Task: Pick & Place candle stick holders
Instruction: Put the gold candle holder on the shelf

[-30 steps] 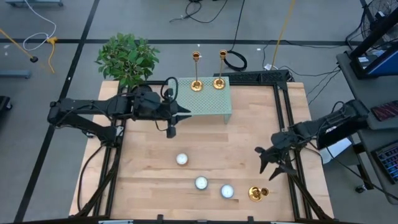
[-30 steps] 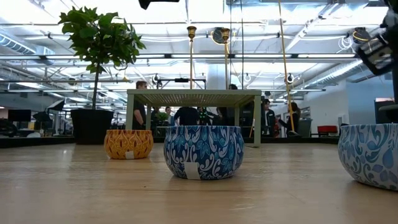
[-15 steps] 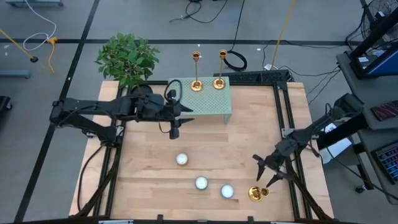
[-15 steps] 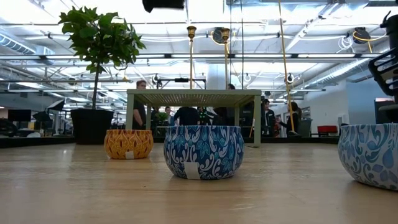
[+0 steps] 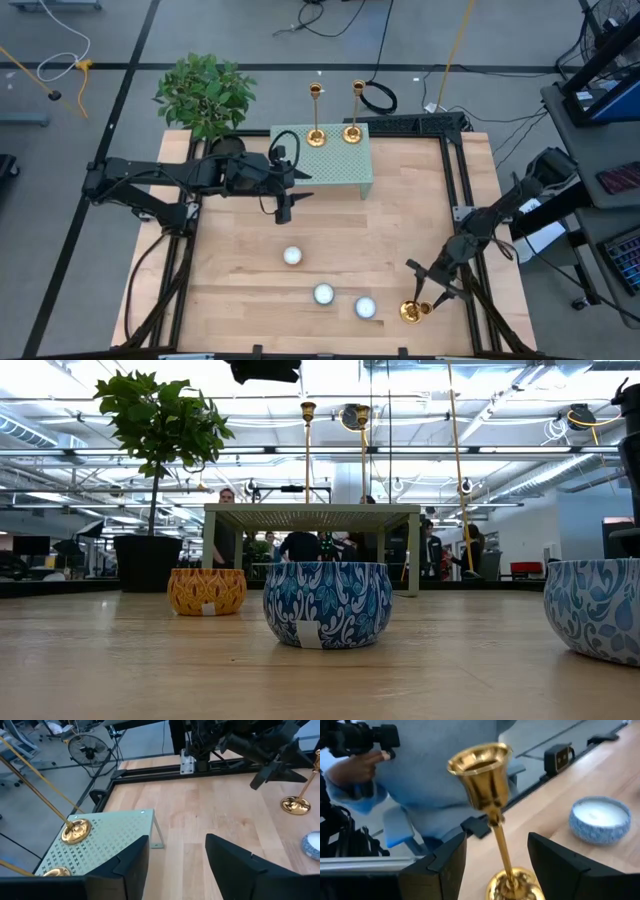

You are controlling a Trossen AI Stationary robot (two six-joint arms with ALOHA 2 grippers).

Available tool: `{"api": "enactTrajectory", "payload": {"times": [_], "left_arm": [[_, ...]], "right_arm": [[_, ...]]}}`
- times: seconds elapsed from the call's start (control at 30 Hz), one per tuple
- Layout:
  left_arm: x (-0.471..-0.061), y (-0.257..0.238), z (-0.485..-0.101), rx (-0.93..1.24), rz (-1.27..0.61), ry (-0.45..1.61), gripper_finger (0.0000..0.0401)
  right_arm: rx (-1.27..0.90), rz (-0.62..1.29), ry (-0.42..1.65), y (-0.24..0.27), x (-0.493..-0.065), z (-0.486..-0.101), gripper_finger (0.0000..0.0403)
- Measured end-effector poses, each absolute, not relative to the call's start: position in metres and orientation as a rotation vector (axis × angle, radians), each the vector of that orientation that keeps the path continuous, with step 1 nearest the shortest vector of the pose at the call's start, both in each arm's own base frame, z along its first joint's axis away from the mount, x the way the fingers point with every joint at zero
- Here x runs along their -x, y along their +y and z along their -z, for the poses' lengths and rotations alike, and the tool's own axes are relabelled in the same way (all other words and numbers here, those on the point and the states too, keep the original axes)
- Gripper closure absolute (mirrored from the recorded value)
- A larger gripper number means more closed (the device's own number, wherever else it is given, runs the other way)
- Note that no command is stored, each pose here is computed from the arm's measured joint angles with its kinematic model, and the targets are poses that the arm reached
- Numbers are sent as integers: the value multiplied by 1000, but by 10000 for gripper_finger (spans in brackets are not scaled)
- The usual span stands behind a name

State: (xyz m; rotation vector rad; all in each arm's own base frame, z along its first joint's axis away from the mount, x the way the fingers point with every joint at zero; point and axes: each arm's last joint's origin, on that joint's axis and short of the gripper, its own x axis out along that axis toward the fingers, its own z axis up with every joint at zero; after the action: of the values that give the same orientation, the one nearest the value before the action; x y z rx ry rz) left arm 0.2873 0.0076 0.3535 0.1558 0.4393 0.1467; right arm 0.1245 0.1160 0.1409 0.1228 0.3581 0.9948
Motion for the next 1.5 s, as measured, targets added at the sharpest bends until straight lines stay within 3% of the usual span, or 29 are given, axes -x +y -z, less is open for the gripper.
{"api": "enactTrajectory", "payload": {"times": [0.43, 0.77, 1.13, 1.5], "left_arm": [[-287, 8, -353, -131, -152, 438, 219], [-287, 8, -353, -131, -152, 438, 219], [-287, 8, -353, -124, -153, 448, 219], [-268, 7, -367, -76, -164, 404, 219]], "right_arm": [[-78, -987, 308, 125, -135, -127, 247], [-66, -999, 205, 126, -137, -133, 373], [-86, -864, -2, 114, -150, -151, 385], [-62, -434, -170, 64, -177, -174, 385]]}}
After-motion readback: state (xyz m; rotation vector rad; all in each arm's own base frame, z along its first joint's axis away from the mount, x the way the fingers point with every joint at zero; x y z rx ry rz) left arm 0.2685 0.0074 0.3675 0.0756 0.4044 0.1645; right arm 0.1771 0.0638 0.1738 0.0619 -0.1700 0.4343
